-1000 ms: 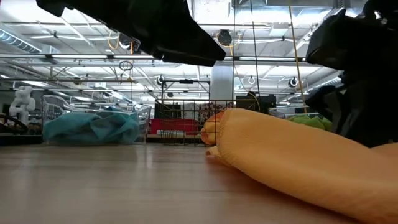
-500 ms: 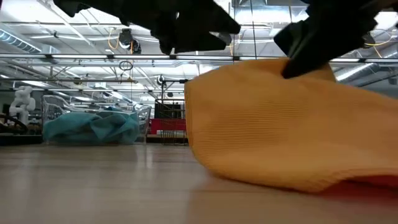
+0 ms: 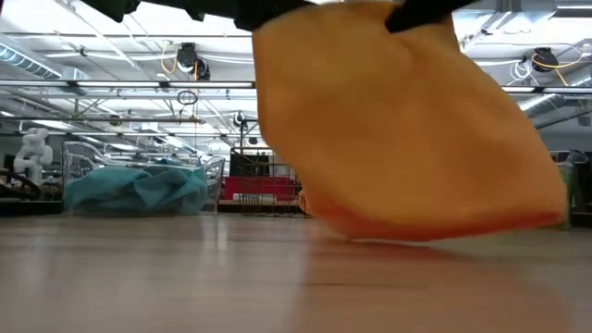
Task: Sort microfiber towel by color & place in baskets
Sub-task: Put the yellow towel into the wire basket
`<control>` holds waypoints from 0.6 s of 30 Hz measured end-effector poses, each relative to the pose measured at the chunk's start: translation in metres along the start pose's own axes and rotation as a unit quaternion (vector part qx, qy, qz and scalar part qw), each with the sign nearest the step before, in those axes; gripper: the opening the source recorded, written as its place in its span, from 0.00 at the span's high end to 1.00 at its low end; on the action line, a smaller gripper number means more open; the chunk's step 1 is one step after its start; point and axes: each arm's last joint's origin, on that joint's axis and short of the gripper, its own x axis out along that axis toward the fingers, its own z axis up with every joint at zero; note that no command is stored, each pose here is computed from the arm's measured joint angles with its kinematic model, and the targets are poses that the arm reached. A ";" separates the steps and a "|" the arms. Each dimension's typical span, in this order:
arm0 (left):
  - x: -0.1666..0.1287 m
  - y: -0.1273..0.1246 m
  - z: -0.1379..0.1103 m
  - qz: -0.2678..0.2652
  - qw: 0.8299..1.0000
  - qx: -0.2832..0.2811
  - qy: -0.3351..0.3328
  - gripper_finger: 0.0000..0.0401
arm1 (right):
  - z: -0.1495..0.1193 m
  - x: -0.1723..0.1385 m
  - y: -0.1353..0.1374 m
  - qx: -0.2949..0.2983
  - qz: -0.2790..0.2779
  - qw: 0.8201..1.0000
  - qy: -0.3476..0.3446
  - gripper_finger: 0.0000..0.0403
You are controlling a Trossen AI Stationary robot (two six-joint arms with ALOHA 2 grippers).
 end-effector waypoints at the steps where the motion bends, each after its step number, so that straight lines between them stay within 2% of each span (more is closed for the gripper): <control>1: 0.000 0.000 0.000 -0.008 1.000 0.004 -0.002 0.27 | 0.003 -0.002 -0.001 -0.005 0.000 1.000 -0.001 0.98; 5: 0.000 -0.001 -0.001 -0.017 1.000 0.009 0.005 0.27 | 0.008 -0.006 -0.002 -0.023 0.000 1.000 0.003 0.98; 10: 0.000 -0.003 -0.005 -0.056 0.998 0.013 0.019 0.27 | 0.009 -0.007 -0.003 -0.032 0.000 0.999 0.006 0.98; 18: 0.016 0.006 -0.029 -0.038 0.998 0.036 0.044 0.28 | 0.009 -0.007 -0.003 -0.047 0.000 0.999 0.006 0.98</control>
